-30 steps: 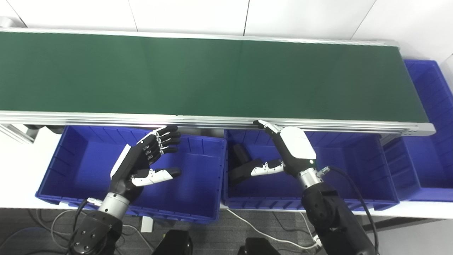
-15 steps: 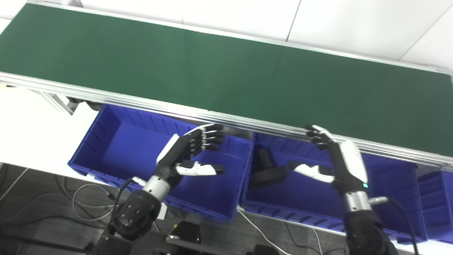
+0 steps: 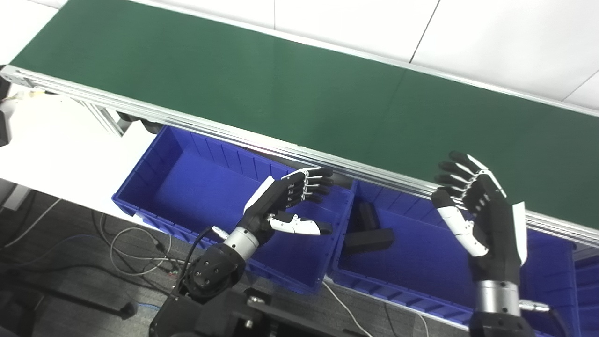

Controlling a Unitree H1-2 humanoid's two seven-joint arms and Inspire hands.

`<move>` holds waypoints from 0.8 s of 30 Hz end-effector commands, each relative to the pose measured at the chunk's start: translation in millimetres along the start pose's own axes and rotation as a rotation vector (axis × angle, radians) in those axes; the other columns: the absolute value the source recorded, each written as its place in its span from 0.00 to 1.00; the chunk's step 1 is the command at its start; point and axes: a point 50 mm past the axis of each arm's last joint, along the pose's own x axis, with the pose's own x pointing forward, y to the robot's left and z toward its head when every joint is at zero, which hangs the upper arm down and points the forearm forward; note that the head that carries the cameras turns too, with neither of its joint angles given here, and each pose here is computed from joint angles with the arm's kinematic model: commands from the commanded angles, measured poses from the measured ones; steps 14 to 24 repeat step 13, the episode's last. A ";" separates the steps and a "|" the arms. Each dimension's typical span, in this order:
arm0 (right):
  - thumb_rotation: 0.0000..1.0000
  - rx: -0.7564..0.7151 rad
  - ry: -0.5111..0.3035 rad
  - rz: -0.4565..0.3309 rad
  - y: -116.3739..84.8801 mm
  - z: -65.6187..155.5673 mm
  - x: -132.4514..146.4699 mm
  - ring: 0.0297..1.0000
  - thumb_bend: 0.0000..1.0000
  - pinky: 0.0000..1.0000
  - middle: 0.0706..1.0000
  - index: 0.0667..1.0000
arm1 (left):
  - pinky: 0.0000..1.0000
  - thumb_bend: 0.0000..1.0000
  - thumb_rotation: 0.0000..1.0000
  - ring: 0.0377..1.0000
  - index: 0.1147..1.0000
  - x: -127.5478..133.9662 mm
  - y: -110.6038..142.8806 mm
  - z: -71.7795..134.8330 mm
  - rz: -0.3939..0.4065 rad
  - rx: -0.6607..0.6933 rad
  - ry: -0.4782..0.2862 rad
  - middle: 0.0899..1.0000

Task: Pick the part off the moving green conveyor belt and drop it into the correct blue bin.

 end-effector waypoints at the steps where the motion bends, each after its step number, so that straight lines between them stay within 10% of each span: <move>1: 0.55 0.039 -0.025 -0.016 8.7 -1.0 -4.2 0.66 0.58 0.59 0.71 0.76 | 0.71 0.86 0.18 0.74 0.77 6.2 -2.5 9.3 -0.001 0.005 -0.077 0.76; 13: 0.60 0.014 0.040 0.003 41.4 -68.2 -28.1 0.73 0.60 0.68 0.76 0.79 | 0.73 0.85 0.20 0.74 0.77 2.1 11.7 -3.1 0.000 0.003 -0.086 0.76; 24: 0.60 0.014 0.040 0.003 41.4 -68.2 -28.1 0.73 0.60 0.68 0.76 0.79 | 0.73 0.85 0.20 0.74 0.77 2.1 11.7 -3.1 0.000 0.003 -0.086 0.76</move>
